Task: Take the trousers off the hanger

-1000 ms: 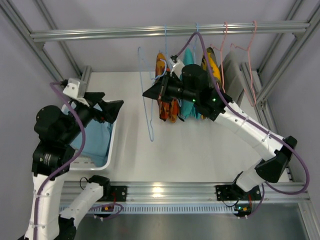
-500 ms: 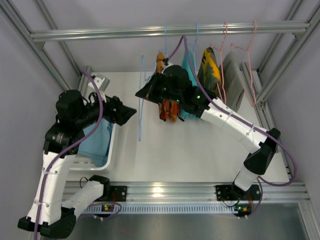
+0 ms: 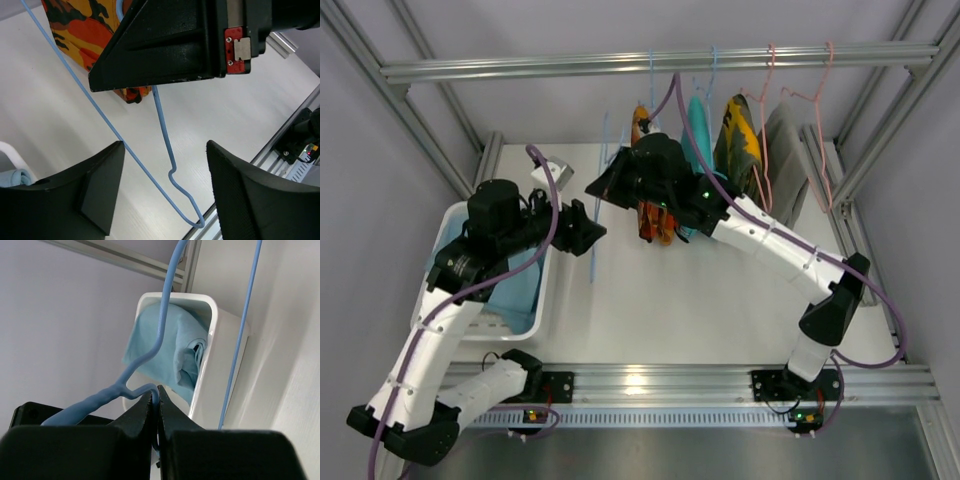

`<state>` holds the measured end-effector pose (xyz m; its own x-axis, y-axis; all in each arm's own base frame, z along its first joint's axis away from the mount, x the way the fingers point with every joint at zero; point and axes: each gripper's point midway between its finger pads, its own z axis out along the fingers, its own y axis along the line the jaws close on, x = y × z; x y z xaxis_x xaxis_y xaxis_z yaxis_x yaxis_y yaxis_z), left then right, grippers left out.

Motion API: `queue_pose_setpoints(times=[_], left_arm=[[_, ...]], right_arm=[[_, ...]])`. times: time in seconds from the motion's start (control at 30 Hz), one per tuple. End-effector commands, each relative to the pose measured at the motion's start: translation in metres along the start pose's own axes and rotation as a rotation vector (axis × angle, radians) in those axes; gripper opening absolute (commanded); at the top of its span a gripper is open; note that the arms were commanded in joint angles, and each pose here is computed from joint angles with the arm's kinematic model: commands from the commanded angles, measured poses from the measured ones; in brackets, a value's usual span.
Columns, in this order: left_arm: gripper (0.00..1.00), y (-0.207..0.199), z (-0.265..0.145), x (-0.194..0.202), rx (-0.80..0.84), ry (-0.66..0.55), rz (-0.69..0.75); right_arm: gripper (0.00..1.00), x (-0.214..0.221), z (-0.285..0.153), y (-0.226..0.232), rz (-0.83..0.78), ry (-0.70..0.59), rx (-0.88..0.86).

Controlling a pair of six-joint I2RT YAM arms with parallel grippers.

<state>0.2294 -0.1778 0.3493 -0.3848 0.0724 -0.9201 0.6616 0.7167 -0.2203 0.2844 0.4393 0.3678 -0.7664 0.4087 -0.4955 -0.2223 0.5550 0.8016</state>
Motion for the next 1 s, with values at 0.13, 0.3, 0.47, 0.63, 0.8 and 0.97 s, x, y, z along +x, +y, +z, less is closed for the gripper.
queue_pose_setpoints(times=[0.13, 0.3, 0.47, 0.63, 0.8, 0.97], left_arm=[[0.59, 0.02, 0.012, -0.006, -0.125, -0.029, 0.068], [0.33, 0.025, 0.019, -0.005, -0.155, -0.025, 0.041], [0.12, 0.009, 0.023, -0.005, -0.075, -0.063, -0.036], [0.0, 0.01, 0.024, -0.005, -0.083, -0.064, -0.072], [0.0, 0.009, 0.009, -0.022, -0.108, -0.163, -0.088], [0.0, 0.002, 0.004, -0.024, -0.082, -0.175, -0.115]], right_arm=[[0.0, 0.002, -0.001, 0.026, 0.009, -0.005, -0.06], [0.0, 0.005, 0.003, 0.024, 0.008, 0.004, -0.056], [0.0, 0.003, 0.001, 0.025, -0.008, 0.0, -0.068], [0.0, 0.0, -0.007, 0.029, -0.028, -0.008, -0.099], [0.42, -0.006, -0.014, 0.027, -0.059, -0.015, -0.13], [0.98, -0.006, -0.024, 0.029, -0.084, -0.004, -0.172]])
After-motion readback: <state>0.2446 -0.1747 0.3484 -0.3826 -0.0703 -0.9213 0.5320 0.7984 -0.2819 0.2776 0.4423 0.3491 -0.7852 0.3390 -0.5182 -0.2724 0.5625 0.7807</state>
